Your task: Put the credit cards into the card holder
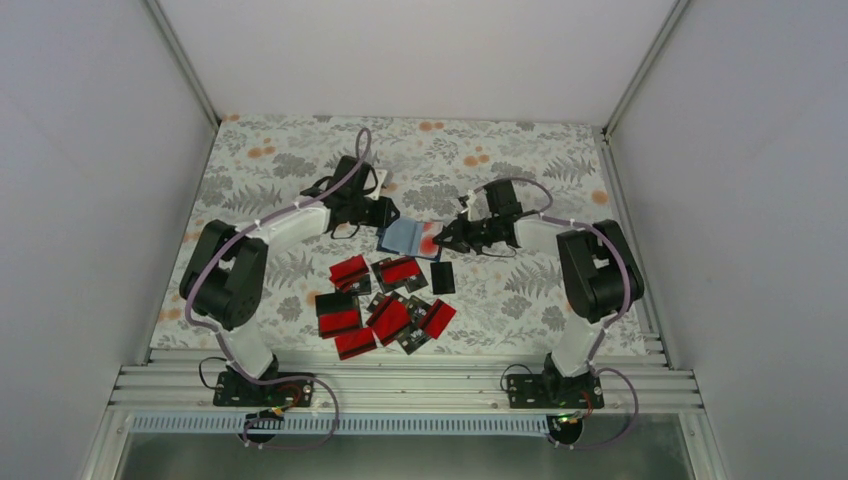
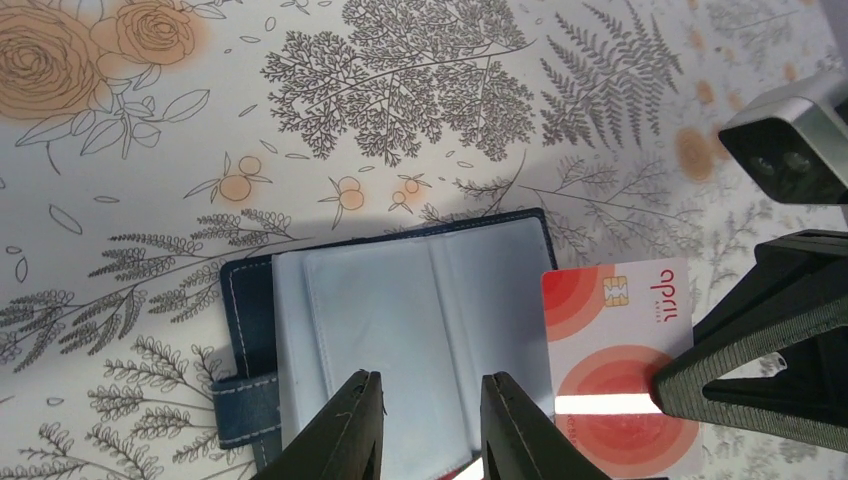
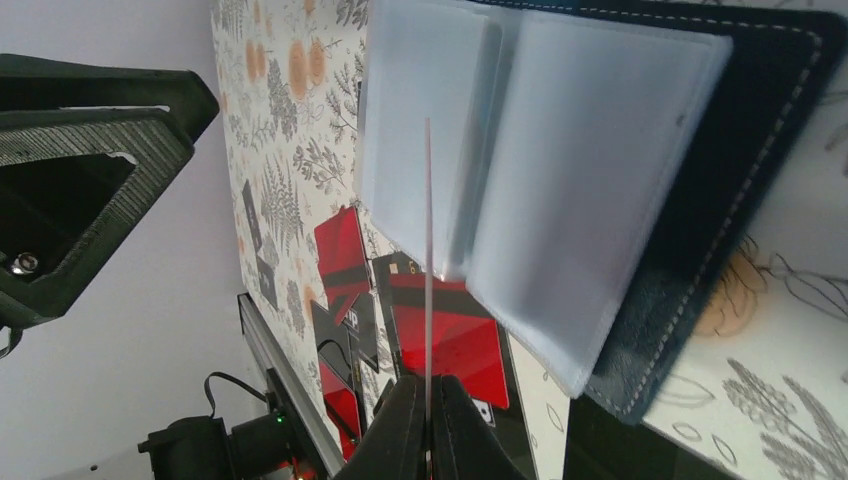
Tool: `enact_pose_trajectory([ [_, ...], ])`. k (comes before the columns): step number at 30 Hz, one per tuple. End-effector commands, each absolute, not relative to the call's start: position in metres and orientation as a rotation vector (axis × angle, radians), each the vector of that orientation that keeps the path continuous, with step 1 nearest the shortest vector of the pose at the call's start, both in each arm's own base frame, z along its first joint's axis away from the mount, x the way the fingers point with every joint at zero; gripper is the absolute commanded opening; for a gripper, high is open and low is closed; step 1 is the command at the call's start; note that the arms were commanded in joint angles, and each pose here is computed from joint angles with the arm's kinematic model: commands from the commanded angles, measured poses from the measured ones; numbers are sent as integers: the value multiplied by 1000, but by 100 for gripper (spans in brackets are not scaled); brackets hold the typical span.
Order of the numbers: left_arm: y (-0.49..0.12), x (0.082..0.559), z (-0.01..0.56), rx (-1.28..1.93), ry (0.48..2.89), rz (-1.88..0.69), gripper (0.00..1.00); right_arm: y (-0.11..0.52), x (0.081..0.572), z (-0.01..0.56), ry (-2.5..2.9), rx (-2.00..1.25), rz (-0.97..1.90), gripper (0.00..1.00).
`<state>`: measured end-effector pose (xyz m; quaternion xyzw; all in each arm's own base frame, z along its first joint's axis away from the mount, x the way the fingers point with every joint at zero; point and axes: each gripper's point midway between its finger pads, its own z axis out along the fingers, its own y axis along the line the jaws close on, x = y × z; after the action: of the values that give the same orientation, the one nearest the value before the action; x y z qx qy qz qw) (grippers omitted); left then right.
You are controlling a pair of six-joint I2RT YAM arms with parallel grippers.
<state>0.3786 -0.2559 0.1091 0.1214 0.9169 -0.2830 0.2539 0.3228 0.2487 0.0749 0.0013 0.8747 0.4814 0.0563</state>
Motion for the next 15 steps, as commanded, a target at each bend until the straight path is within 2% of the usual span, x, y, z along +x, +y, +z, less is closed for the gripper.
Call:
enact_pose_trajectory([
  [1, -256, 387, 100, 370, 2520, -656, 25, 263, 328, 73, 2669, -52, 1478, 4],
  [15, -254, 390, 57, 392, 2617, -567, 21, 275, 344, 56, 2682, -29, 1477, 4],
])
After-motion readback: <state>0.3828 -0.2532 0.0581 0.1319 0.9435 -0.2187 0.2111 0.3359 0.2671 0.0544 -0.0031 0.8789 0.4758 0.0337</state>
